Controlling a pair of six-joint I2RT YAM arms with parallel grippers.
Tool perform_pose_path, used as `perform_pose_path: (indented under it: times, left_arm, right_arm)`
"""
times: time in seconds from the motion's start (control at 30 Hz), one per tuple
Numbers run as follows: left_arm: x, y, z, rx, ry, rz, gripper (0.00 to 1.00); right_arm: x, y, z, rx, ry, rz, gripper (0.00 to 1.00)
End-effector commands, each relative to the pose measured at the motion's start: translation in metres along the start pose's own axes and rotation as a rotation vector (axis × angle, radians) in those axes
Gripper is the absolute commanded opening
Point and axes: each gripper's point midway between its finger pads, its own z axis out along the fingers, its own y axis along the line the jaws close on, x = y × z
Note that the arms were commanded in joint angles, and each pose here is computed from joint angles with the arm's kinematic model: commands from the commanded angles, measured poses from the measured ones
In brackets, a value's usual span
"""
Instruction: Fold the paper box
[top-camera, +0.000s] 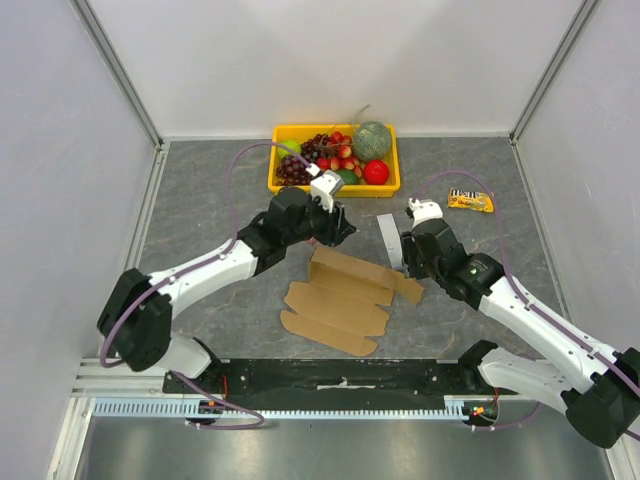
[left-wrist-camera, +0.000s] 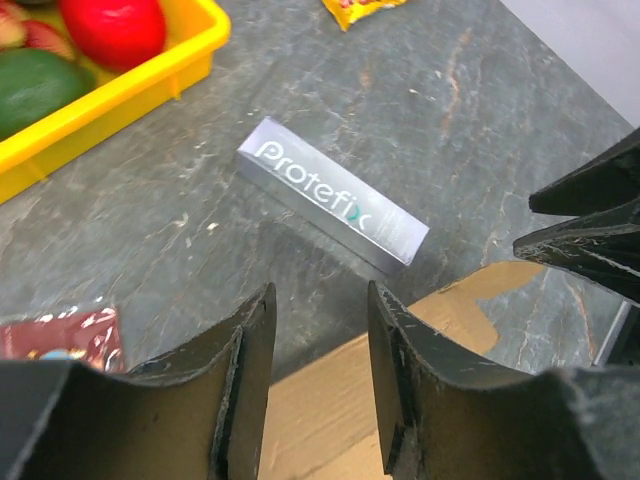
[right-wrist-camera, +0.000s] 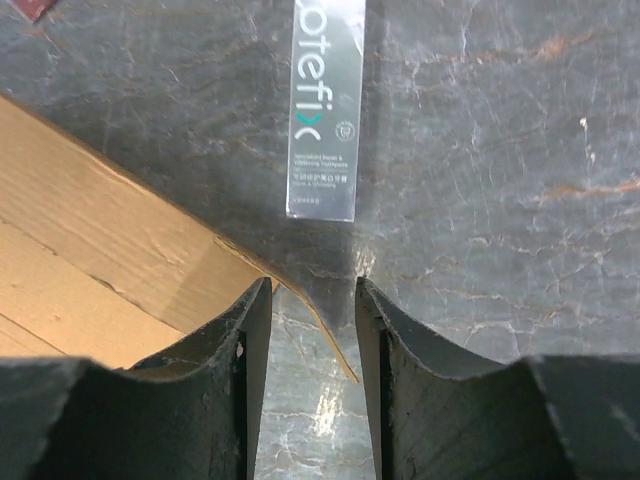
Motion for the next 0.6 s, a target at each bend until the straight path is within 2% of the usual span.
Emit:
perform_pose_path:
  times: [0.0,0.23,0.57]
  left_arm:
    - [-0.001,-0.023,0.019,0.179,0.053,0.11,0.47]
    - [0.029,-0.022,0.042,0.236,0.167,0.119,0.41]
    - [0.042,-0.021,0.056,0.265,0.208,0.142,0.4]
  right_arm:
    - [0.019,-0.003,0.0,-0.022,0.08,0.058,0.46]
    - [0.047,0.004,0.005,-0.078,0.162,0.059,0.47]
    - [0.063,0.007,0.02,-0.081,0.219,0.029,0.48]
